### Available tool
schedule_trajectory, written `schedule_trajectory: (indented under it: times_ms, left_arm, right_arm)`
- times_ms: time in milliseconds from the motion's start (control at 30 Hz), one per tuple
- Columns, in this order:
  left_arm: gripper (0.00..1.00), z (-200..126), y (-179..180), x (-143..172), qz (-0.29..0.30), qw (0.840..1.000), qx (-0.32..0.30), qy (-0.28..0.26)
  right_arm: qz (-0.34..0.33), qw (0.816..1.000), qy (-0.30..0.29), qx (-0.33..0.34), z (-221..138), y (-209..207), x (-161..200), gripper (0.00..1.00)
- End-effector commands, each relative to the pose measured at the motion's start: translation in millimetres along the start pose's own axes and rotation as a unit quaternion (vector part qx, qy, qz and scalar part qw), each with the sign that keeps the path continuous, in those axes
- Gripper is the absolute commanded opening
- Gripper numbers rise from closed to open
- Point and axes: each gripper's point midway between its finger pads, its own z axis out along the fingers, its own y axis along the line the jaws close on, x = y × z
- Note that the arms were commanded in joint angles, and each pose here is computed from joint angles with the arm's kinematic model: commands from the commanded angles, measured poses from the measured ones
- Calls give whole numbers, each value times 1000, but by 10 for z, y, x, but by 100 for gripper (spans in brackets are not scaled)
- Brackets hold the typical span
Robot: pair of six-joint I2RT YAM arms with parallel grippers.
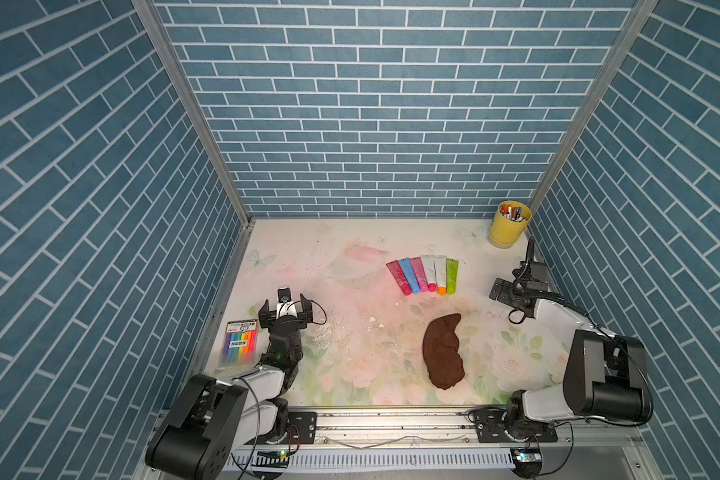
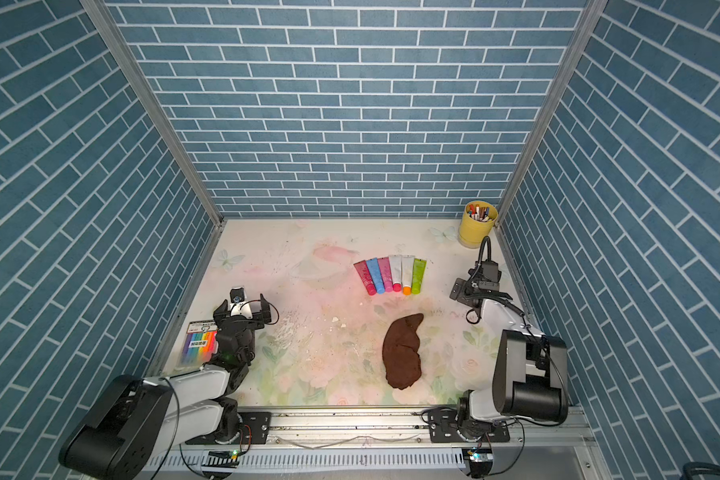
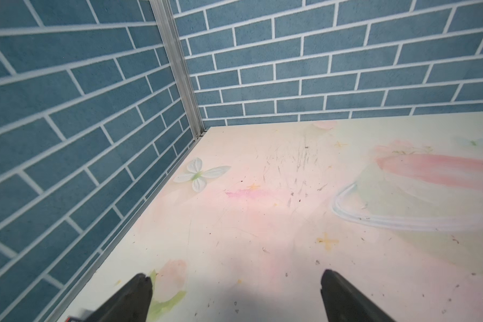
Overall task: Wipe the surface of the toothpaste tube
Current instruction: Reset both arms
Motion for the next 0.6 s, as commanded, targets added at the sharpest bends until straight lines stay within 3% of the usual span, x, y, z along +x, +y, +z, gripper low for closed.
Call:
schedule_trajectory:
  times_ms: [0,200,333,567]
  left_arm:
    - [100,92,-105,-423,-46,995,53,-77]
    - [100,158,101,-399,-67,992,42,-98]
    - [100,282,108,-292,-78,991,55,-92]
    - [100,301,126,-270,-81,992,48,-84]
  right_arm:
    - [-31,996,-81,0,1,-7,-240,99]
    - [-39,987,-148,-45,57,94,-276,99]
    - [-51,988,-139,-52,110,126,-294,99]
    - [-47,983,-174,-36,19,39,-325,99]
